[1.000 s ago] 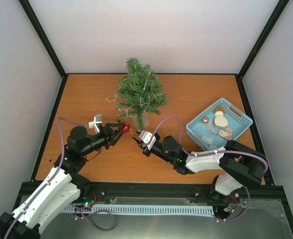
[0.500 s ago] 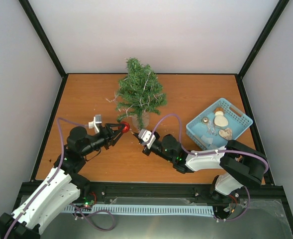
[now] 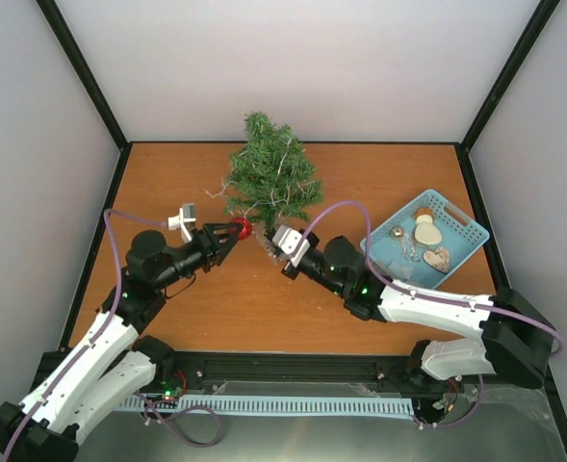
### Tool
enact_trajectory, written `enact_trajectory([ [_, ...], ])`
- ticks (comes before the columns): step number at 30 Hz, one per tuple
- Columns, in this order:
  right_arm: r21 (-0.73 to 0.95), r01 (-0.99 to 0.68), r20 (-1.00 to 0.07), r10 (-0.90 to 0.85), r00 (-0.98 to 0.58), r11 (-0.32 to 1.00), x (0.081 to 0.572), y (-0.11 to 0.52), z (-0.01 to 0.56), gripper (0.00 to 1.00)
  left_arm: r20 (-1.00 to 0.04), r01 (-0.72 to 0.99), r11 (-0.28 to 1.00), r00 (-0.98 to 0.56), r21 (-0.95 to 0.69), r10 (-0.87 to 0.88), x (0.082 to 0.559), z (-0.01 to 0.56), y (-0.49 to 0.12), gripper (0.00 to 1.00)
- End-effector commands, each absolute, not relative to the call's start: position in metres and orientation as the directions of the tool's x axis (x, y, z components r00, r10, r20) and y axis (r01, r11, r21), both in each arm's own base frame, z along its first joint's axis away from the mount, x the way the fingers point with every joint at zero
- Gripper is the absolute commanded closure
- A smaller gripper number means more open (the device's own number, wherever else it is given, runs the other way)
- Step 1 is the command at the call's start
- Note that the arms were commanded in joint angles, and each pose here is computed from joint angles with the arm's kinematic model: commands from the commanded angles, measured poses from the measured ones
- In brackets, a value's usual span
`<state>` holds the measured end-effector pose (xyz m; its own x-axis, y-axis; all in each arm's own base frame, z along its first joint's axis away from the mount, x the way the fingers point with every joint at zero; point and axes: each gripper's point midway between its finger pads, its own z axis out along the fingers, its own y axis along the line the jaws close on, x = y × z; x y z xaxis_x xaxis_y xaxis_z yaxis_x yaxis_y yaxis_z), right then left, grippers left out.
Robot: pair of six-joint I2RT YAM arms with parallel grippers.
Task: Decorate the small christmas tree
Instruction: Hang the decoration item on the Christmas tree.
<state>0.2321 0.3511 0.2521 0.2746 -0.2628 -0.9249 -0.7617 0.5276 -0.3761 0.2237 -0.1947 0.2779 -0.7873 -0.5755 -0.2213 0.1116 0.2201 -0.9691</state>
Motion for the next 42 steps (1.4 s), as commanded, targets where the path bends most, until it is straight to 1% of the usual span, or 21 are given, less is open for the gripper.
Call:
enact_trajectory([
  [1, -0.455, -0.721, -0.889, -0.312, 0.335, 0.523, 0.244, 0.347, 0.291, 0.97, -0.402, 0.331, 0.23, -0.716, -0.915, -0.57, 0.231, 0.347, -0.199, 0.58],
  [6, -0.512, -0.695, -0.858, -0.336, 0.388, 0.505, 0.256, 0.347, 0.334, 0.97, -0.501, 0.428, 0.271, -0.644, -0.862, -0.577, 0.245, 0.393, -0.201, 0.58],
  [7, -0.52, -0.689, -0.854, -0.339, 0.395, 0.505, 0.259, 0.346, 0.342, 0.97, -0.508, 0.433, 0.276, -0.634, -0.858, -0.583, 0.248, 0.398, -0.201, 0.58],
  [10, -0.528, -0.677, -0.849, -0.348, 0.398, 0.512, 0.274, 0.343, 0.364, 0.97, -0.522, 0.457, 0.278, -0.592, -0.845, -0.614, 0.256, 0.417, -0.199, 0.58],
  [13, -0.559, -0.656, -0.828, -0.369, 0.422, 0.507, 0.284, 0.345, 0.383, 0.97, -0.513, 0.48, 0.247, -0.568, -0.842, -0.644, 0.263, 0.441, -0.199, 0.58],
  [16, -0.569, -0.643, -0.822, -0.36, 0.44, 0.513, 0.293, 0.345, 0.409, 0.97, -0.523, 0.506, 0.239, -0.546, -0.829, -0.655, 0.271, 0.466, -0.202, 0.59],
  [22, -0.571, -0.615, -0.82, -0.346, 0.455, 0.544, 0.305, 0.343, 0.443, 0.97, -0.535, 0.549, 0.226, -0.505, -0.805, -0.678, 0.284, 0.502, -0.205, 0.59],
  [29, -0.577, -0.591, -0.815, -0.352, 0.46, 0.564, 0.319, 0.337, 0.465, 0.97, -0.541, 0.573, 0.236, -0.448, -0.785, -0.711, 0.29, 0.528, -0.2, 0.59],
  [42, -0.576, -0.584, -0.816, -0.358, 0.454, 0.572, 0.334, 0.334, 0.485, 0.97, -0.541, 0.579, 0.244, -0.421, -0.778, -0.729, 0.308, 0.536, -0.204, 0.59],
])
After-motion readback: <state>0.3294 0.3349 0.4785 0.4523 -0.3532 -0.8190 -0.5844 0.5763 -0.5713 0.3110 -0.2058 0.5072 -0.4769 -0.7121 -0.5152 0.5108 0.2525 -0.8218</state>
